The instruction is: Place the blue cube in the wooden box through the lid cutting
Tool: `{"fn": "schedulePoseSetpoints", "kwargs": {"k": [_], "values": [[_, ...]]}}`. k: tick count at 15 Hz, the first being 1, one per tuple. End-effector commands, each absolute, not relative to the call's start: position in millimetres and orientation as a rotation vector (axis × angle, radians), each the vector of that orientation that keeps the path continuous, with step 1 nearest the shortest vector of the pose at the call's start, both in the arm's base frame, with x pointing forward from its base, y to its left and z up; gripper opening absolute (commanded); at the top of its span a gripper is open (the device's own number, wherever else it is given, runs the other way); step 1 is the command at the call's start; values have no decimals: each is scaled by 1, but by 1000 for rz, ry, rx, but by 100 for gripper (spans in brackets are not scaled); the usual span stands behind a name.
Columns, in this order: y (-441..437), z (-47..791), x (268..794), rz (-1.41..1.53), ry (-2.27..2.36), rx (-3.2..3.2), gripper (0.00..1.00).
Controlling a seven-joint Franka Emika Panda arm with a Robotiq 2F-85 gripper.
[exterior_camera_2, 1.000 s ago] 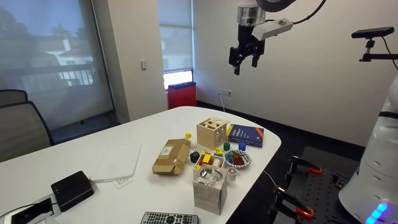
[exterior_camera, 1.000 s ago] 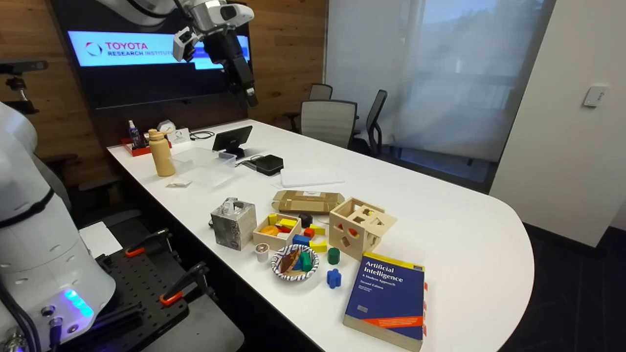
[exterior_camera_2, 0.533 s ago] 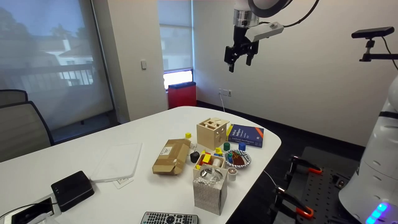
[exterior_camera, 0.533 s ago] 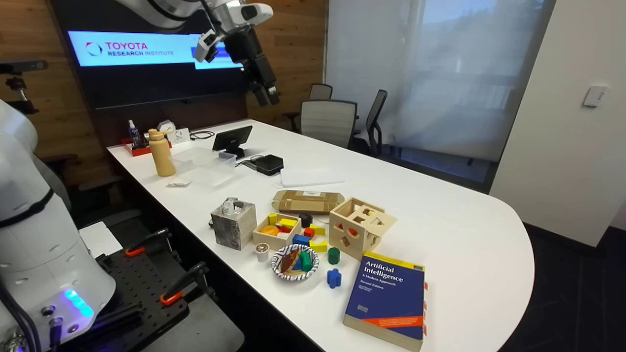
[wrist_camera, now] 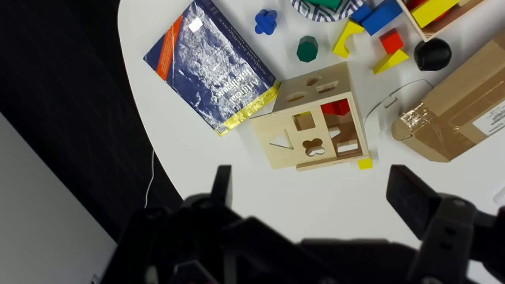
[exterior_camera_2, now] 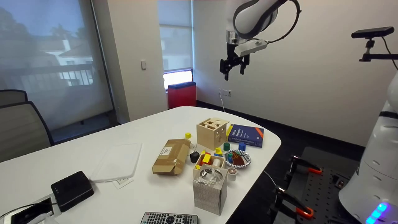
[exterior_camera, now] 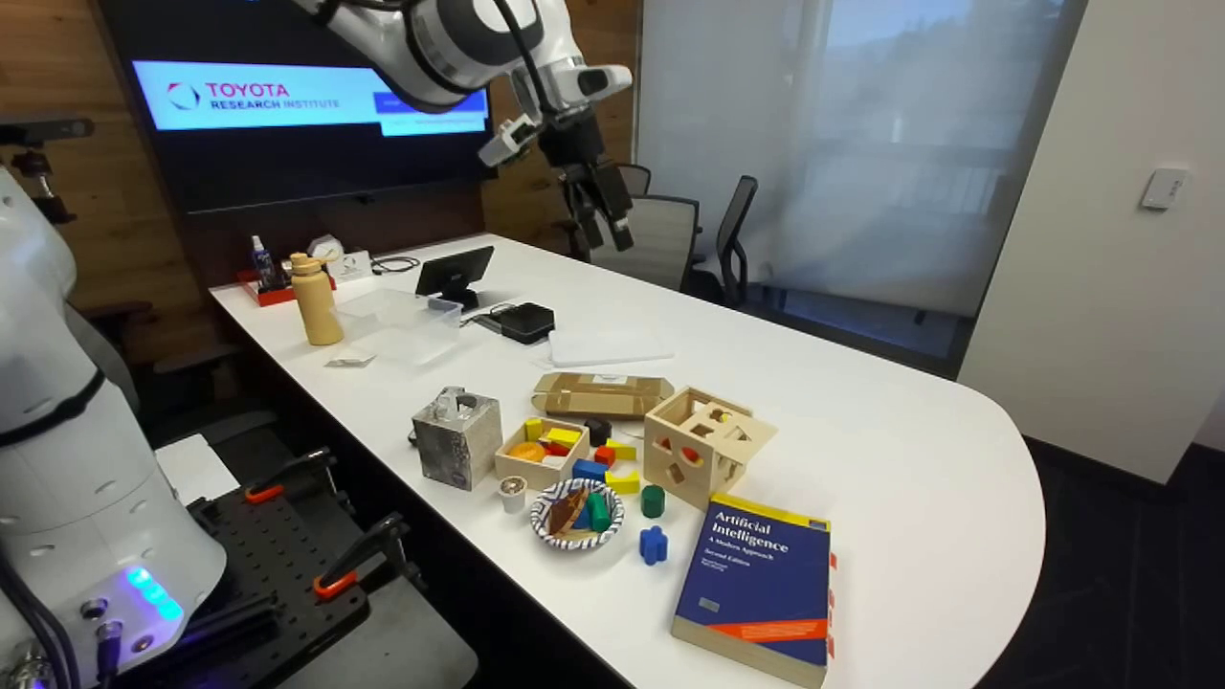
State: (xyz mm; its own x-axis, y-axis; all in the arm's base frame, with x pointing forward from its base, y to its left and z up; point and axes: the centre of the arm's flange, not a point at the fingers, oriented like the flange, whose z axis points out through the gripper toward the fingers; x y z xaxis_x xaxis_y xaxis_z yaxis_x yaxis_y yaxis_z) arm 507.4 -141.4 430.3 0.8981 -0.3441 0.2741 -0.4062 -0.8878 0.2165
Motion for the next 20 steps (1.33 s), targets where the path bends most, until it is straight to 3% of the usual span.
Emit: {"fn": "schedulePoseSetpoints", "kwargs": {"k": [1, 20], "values": [[-167, 394, 543, 264, -541, 2804, 100], [-274, 117, 587, -108, -506, 2998, 100]]}}
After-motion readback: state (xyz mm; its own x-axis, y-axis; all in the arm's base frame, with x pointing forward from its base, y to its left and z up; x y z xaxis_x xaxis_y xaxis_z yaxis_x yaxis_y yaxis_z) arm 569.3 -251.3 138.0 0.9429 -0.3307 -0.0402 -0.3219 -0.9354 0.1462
